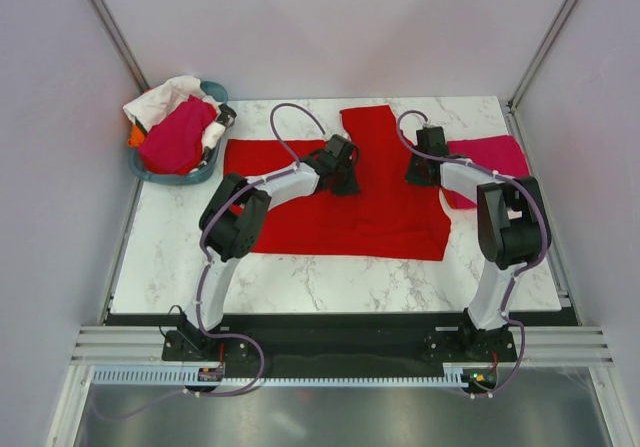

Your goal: Fold and stack the t-shirts

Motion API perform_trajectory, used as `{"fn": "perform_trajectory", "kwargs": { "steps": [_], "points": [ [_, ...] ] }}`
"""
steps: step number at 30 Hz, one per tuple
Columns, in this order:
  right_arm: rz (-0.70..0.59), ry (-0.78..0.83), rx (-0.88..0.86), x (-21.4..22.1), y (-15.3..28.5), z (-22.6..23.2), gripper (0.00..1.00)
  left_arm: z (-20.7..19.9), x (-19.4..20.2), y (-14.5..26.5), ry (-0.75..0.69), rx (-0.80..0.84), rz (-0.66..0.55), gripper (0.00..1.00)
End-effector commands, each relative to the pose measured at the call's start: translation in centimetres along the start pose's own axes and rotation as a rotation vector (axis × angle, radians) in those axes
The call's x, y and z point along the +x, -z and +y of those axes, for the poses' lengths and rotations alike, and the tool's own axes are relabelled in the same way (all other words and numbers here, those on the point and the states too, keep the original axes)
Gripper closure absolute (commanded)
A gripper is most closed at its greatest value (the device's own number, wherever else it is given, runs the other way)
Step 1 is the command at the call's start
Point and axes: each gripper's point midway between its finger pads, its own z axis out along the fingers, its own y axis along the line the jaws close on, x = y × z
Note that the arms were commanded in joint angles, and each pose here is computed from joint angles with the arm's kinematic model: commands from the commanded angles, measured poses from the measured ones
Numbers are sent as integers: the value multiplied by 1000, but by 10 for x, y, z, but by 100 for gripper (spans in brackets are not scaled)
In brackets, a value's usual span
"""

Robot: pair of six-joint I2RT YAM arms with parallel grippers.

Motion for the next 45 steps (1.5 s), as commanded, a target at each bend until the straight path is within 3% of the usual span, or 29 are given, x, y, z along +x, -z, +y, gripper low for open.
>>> {"fn": "perform_trajectory", "kwargs": {
  "steps": [1, 7, 9, 20, 45],
  "points": [
    [-10, 11, 7, -3, -4, 1, 80, -12, -8, -4, -41, 28, -14, 83],
    [-10, 9, 8, -3, -4, 0, 94, -17, -9, -4, -41, 42, -12, 98],
    [-16, 8, 8, -5, -2, 0, 100, -19, -12, -1, -46, 45, -21, 98],
    [-130, -8, 10, -30, 29, 0, 100, -28, -29, 31, -60, 59, -85, 98],
    [-226, -21, -5, -73, 54, 14, 100, -47, -64, 64, -44, 99, -213, 98]
  ]
}}
